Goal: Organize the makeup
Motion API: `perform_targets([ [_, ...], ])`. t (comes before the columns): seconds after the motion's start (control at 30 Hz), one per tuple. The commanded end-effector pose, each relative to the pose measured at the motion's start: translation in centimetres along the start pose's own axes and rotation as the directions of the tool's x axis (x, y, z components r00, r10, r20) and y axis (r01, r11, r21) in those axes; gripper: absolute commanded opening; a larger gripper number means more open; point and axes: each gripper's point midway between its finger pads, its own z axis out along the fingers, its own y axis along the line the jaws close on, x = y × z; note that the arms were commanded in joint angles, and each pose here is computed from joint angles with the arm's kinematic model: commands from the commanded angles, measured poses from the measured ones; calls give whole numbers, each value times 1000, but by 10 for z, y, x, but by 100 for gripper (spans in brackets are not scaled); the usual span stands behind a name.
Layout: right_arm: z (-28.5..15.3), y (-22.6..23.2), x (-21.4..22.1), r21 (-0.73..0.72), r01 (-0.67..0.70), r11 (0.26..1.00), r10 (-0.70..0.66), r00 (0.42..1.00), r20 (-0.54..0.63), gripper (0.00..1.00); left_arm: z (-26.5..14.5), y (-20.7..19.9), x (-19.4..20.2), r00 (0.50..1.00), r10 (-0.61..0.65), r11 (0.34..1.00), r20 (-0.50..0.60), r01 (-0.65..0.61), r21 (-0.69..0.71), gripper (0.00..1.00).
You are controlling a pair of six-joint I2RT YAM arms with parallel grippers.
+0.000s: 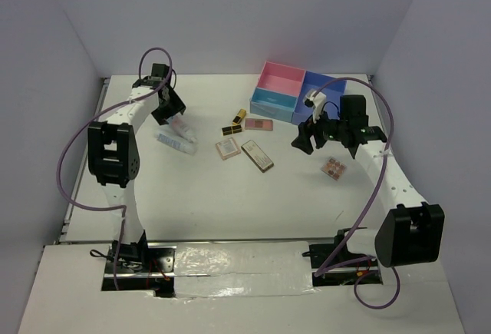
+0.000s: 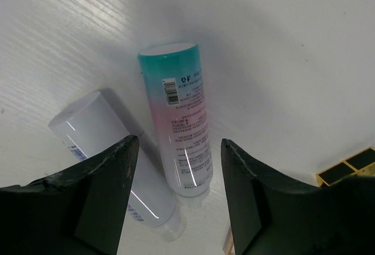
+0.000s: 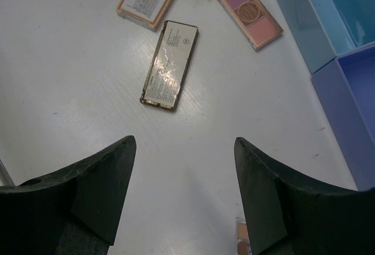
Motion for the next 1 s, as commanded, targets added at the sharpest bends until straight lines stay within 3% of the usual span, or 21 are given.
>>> perform_targets([
  [0.0,-2,-13,-16,31,17,999,-18,999,41,76,13,4,-1,1000,-11,999,2,11,-46,70],
  [0.6,1,-21,-17,23,4,1000,-5,999,41,76,62,-12,10,997,13,1000,-71,-15,-26,58],
  [0.8,-3,-26,-21,42,11,999,-13,999,44,76,74,-17,19,994,4,1000,-105,-4,1,43],
  [0.97,-6,-27,-22,43,2,999,-4,999,54,76,71,-33,19,993,2,997,-119,6,71,21],
])
